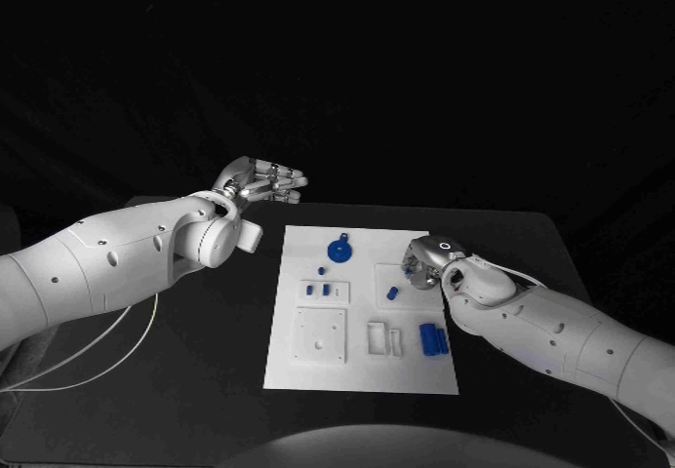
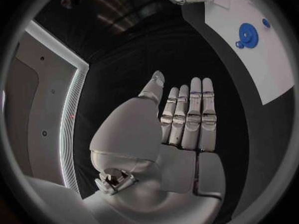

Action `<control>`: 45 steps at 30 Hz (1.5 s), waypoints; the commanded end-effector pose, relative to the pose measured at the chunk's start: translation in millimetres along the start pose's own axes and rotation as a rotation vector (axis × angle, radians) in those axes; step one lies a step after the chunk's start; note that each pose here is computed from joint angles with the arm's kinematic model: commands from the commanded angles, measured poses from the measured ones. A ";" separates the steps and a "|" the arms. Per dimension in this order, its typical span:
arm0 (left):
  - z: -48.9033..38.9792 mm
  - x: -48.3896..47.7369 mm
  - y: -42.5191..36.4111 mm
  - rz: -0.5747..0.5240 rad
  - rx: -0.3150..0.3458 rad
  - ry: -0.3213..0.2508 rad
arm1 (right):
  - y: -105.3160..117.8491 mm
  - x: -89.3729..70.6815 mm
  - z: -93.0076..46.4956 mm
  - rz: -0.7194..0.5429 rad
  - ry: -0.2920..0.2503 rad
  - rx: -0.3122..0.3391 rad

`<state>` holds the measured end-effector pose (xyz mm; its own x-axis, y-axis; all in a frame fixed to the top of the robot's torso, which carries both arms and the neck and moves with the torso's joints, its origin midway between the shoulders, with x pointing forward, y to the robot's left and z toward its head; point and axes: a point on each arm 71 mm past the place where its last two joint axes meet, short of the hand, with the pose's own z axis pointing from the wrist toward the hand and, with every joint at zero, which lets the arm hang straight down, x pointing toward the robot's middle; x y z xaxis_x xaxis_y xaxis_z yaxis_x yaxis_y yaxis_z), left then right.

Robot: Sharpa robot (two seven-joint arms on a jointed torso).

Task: Assemble the parts on the task board

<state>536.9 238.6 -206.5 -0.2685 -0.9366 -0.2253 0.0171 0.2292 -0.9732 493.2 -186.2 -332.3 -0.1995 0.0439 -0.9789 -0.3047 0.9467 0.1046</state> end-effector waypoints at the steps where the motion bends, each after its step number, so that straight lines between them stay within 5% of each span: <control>1: 0.7 1.6 -1.3 -0.011 0.003 0.014 | -0.1 -1.6 -0.6 -0.035 -0.032 0.021; 13: 1.2 -3.7 0.7 -0.006 -0.004 0.002 | -0.6 -14.2 -6.4 -0.020 -0.104 0.014; 22: 1.6 -6.7 1.9 -0.002 -0.009 -0.005 | -0.9 -47.5 -13.3 0.060 -0.155 0.009; 29: 2.5 -5.5 1.8 -0.001 -0.008 -0.006 | 21.6 -66.0 -22.0 0.143 -0.185 -0.059; 36: 3.5 -1.1 0.9 -0.003 -0.006 -0.003 | 56.7 -63.1 -28.7 0.192 -0.170 -0.147; 45: 4.8 7.7 -1.2 -0.006 -0.004 0.005 | 99.0 -36.1 -32.0 0.166 -0.092 -0.233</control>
<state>539.5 233.0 -208.5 -0.2732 -0.9354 -0.2245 0.0085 0.2310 -0.9729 442.2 -107.8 -278.6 -0.1704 0.2725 -0.9469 -0.4573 0.8294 0.3210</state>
